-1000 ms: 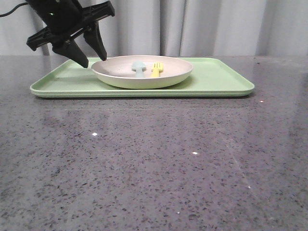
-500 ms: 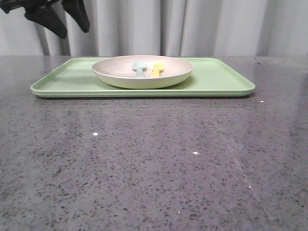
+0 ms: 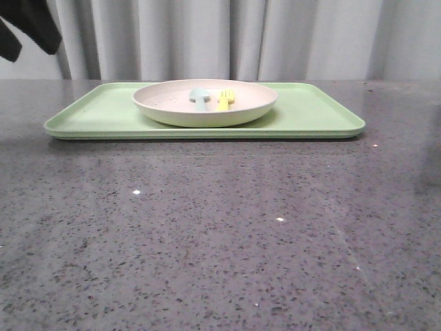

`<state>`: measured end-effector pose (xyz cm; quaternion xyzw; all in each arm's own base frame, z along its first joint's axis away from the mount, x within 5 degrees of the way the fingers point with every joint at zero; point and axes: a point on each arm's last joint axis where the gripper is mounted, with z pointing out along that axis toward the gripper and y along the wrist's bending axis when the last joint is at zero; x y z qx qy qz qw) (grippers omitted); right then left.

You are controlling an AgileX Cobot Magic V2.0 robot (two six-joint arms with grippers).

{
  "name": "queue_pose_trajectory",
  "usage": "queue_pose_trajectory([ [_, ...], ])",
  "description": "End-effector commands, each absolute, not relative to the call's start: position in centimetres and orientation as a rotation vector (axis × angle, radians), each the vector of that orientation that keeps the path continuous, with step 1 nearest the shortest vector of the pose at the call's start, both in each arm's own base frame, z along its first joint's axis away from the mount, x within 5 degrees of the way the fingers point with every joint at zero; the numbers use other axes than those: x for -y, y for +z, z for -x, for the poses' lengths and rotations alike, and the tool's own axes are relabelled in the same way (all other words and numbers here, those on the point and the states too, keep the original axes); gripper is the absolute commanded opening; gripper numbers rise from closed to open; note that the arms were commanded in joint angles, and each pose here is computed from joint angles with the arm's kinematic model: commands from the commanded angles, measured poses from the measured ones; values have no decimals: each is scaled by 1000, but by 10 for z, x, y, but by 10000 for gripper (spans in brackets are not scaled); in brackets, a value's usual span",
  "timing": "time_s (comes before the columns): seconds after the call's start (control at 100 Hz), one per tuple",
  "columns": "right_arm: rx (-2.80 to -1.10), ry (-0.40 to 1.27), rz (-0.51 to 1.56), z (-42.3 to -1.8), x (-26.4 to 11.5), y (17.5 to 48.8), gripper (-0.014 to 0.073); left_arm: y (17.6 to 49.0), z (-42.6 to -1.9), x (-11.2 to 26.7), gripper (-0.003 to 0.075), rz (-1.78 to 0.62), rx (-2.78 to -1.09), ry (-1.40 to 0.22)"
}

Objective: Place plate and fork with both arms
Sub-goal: 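Lower the right gripper over the yellow fork on the plate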

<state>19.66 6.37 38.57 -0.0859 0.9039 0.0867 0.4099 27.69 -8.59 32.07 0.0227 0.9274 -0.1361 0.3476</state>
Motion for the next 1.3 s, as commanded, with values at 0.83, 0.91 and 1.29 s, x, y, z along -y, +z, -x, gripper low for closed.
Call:
queue_pose_trajectory([
  [0.83,-2409,379,358,-352,-195,397,424,344,-142,43,356,-96,-2106,-323],
  [0.91,-2440,384,327,-365,-202,388,424,345,-137,42,356,-97,-2098,-325],
  [1.29,-2541,422,189,-397,-221,356,424,343,-131,40,356,-99,-2111,-323],
])
